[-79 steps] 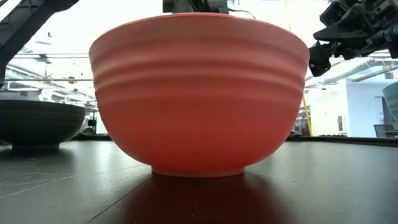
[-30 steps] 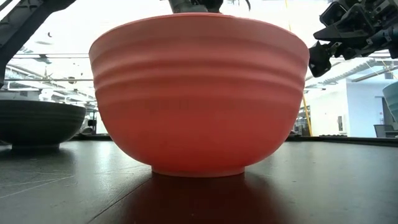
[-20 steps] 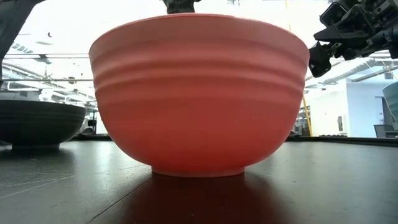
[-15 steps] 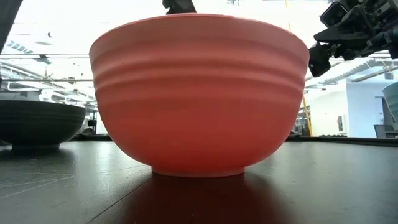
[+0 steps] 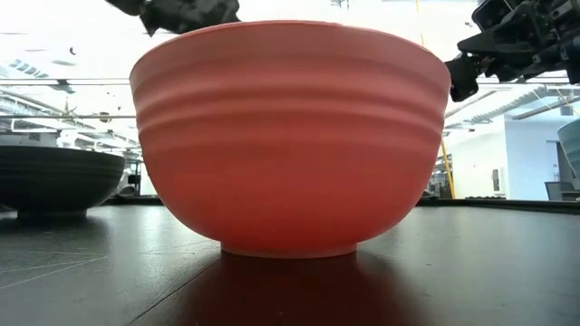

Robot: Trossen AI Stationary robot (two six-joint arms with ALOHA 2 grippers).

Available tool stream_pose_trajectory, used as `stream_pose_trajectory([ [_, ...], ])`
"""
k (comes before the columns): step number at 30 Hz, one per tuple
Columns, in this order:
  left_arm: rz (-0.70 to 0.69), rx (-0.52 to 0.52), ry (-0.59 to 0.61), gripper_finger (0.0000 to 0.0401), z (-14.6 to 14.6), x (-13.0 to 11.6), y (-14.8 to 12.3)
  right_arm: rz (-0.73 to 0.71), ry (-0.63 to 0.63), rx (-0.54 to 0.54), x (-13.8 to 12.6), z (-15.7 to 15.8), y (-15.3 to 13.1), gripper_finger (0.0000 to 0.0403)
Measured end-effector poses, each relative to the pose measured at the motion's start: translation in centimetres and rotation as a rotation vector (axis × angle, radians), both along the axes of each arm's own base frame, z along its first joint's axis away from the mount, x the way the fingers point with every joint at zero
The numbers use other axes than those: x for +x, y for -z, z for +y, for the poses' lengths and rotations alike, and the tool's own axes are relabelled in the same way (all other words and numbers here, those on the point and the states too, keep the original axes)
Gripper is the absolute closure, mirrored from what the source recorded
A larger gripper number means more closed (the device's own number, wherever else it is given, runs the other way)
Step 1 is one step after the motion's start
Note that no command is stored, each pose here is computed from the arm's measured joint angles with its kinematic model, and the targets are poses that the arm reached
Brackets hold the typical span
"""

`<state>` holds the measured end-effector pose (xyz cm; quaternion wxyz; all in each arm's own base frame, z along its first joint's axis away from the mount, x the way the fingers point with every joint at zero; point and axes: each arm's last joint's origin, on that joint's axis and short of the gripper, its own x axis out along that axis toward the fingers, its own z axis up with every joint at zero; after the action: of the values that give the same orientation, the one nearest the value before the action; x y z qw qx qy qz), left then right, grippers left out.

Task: Nest bowls inside each other
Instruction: Stack the blue bowl on top of the white bowl

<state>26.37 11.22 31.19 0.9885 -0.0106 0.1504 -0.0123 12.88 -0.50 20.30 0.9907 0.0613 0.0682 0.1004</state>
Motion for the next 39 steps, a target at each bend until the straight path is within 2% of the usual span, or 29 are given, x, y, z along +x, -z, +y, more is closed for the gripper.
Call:
stream_pose_trajectory([
  [3,-0.025,-0.054,-0.057,0.0146,0.0,-2.5,1.7,-0.039,0.024,-0.022,0.0,-0.1,-0.3,0.0165],
  [6,0.023,-0.059,-0.087,0.0146,-0.3,-4.2,3.4,-0.044,0.124,-0.08,0.1,-0.4,-0.3,0.0165],
  [10,0.035,0.018,-0.07,0.0146,-1.5,-6.3,4.4,-0.02,0.195,-0.122,0.2,-0.9,-0.1,0.0165],
  [14,0.048,0.096,-0.112,0.0146,-2.5,-8.4,5.9,0.04,0.174,-0.147,0.3,-1.2,0.6,0.0165],
  [21,-0.011,0.157,-0.211,0.0146,-3.2,-11.8,8.0,0.062,0.221,-0.13,0.1,-1.9,0.6,0.0165],
  [26,-0.014,0.148,-0.257,0.0146,-3.4,-13.5,10.0,0.111,0.267,-0.118,-0.6,-2.3,-0.5,0.0165],
  [30,-0.036,0.134,-0.265,0.0146,-3.5,-14.4,11.4,0.083,0.293,-0.111,-0.7,-2.5,-0.9,0.0165],
  [32,-0.031,0.127,-0.27,0.0146,-3.6,-14.7,12.2,0.086,0.272,-0.089,-0.7,-2.5,-0.8,0.0165],
  [36,-0.017,0.118,-0.292,0.0146,-3.7,-15.4,13.4,0.093,0.126,0.003,-0.6,-1.5,-0.2,0.0165],
  [39,-0.024,0.122,-0.309,0.0146,-3.7,-15.7,13.7,0.082,0.049,0.008,-0.7,-0.5,0.0,0.0165],
])
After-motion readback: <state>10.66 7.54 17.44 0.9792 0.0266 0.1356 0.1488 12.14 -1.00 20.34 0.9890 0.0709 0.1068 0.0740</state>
